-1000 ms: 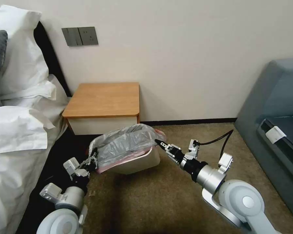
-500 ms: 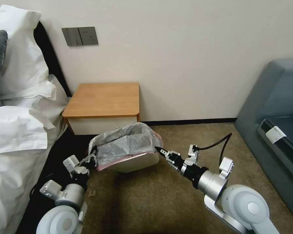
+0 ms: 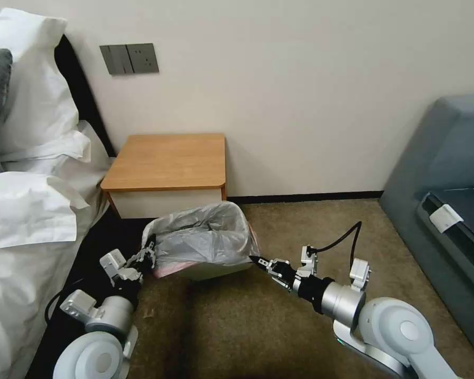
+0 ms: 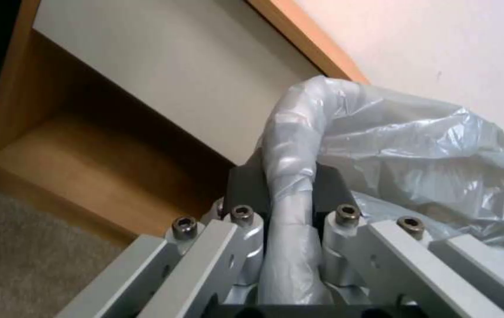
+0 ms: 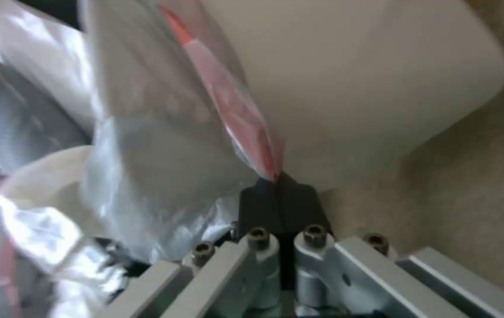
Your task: Pick up the garbage bag from the table and place it over the trash can.
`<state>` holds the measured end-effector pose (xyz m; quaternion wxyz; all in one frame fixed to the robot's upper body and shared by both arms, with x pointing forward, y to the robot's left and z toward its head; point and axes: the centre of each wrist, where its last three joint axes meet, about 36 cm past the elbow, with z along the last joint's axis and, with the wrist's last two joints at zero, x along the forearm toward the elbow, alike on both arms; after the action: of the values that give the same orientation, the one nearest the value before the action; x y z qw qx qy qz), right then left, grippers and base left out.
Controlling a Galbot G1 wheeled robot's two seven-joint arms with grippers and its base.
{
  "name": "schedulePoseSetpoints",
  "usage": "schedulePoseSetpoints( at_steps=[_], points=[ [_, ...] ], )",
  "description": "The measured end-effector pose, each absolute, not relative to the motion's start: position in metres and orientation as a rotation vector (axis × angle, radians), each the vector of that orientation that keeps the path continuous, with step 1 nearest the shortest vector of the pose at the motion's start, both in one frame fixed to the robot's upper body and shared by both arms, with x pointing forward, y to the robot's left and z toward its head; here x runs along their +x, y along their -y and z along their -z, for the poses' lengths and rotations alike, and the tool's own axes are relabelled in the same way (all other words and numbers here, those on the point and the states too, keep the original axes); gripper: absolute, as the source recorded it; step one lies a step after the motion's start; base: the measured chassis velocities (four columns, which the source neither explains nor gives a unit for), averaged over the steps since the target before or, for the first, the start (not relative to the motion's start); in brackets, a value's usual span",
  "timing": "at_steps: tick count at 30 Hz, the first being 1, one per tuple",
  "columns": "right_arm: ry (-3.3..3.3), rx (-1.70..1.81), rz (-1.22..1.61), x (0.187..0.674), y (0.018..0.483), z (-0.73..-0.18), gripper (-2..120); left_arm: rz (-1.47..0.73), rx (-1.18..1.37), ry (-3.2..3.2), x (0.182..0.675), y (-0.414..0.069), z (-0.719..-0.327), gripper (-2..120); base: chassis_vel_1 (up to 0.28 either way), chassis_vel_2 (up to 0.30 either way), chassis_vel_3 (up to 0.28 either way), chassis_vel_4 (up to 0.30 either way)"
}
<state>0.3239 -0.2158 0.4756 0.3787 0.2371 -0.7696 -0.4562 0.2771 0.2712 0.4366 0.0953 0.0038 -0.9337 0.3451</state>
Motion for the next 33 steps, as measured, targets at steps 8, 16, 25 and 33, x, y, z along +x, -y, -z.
schedulePoseSetpoints(
  at_steps=[8,16,25,33],
  points=[
    [2.039,0.559,1.058,0.335,0.220,-0.465,0,-1.023,-0.011,2.764,0.275,-0.271,-0.440,9,0.000,0.000,0.000,0.000],
    [2.088,0.560,0.950,0.343,0.215,-0.452,0,-1.026,-0.025,2.760,0.275,-0.270,-0.442,9,0.000,0.000,0.000,0.000],
    [2.147,0.564,0.837,0.344,0.215,-0.440,0,-1.006,-0.037,2.763,0.272,-0.274,-0.442,9,0.000,0.000,0.000,0.000],
    [2.221,0.540,0.777,0.350,0.219,-0.433,0,-0.969,-0.057,2.771,0.271,-0.275,-0.443,9,0.000,0.000,0.000,0.000]
  ],
)
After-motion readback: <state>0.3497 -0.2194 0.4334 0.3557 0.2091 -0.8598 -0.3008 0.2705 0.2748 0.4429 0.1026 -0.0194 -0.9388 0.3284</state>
